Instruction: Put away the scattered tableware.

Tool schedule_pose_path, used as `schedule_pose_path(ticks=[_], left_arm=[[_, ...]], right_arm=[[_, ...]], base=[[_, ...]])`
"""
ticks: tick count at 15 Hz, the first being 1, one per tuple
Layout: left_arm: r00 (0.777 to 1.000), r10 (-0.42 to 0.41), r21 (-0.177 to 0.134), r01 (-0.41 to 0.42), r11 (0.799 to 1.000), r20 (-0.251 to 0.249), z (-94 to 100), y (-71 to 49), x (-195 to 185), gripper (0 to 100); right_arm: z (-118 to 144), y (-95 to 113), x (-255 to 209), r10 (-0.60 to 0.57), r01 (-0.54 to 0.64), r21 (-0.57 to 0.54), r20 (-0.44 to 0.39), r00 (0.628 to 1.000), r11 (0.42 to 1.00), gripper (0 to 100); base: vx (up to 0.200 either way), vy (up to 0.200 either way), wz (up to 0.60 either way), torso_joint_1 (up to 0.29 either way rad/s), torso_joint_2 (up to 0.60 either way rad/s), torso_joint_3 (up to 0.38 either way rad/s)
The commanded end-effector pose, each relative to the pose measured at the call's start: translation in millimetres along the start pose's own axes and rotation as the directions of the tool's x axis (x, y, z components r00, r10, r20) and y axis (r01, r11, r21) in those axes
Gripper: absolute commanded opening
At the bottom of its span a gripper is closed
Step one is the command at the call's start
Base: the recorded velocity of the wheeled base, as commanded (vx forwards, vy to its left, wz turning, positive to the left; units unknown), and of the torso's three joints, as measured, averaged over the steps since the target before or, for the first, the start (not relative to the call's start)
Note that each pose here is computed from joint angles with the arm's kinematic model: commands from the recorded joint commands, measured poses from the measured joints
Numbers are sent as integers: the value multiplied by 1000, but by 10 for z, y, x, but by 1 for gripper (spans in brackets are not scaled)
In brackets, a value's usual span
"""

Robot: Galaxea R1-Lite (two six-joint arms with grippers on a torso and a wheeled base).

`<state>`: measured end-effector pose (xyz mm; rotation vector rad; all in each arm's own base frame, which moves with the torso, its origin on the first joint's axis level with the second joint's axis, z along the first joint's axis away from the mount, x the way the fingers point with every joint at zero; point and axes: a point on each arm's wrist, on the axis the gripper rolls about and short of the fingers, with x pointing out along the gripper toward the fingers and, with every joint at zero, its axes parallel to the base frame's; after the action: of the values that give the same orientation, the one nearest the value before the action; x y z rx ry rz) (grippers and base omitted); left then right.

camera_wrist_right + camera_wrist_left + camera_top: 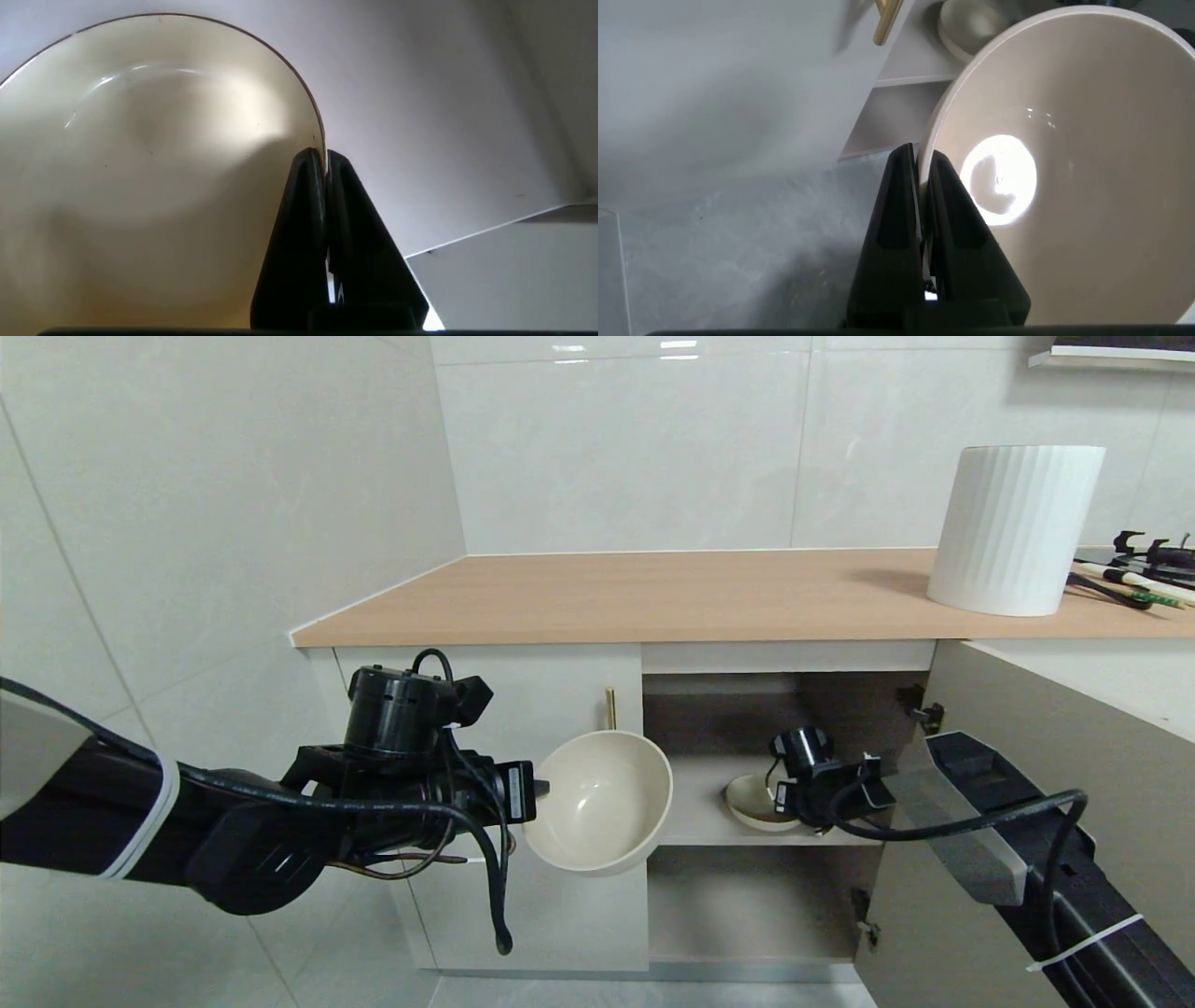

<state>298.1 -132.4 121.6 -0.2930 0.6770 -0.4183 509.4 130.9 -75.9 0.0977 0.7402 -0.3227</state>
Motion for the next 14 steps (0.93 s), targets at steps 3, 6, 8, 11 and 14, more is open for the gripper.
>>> schedule_pose_path(ticks=[3, 6, 8, 11, 14], left_arm=[[1000, 7, 0, -7, 1000, -1, -8, 6, 13, 0], [1000, 6, -1, -6, 1000, -2, -9, 2, 14, 0], [1000, 6, 0, -6, 1000, -2, -9, 2, 14, 0], [1000, 6, -1, -6, 1000, -2, -9, 2, 14, 0], [1000, 6, -1, -6, 1000, -2, -9, 2, 14, 0]], right_arm=[[-11, 106, -71, 23, -23, -7, 12, 1000, 1000, 0], [-4, 112, -66, 28, -28, -3, 23, 999, 1000, 0], [-10, 112, -62, 27, -27, -5, 22, 999, 1000, 0], [12, 119, -67, 35, -36, 4, 37, 999, 999, 100], [40, 121, -87, 37, -37, 12, 44, 998, 999, 100]], base=[[0, 0, 0, 0, 0, 0], [0, 0, 0, 0, 0, 0], [0, 0, 0, 0, 0, 0], [0, 0, 0, 0, 0, 0], [0, 0, 0, 0, 0, 0]])
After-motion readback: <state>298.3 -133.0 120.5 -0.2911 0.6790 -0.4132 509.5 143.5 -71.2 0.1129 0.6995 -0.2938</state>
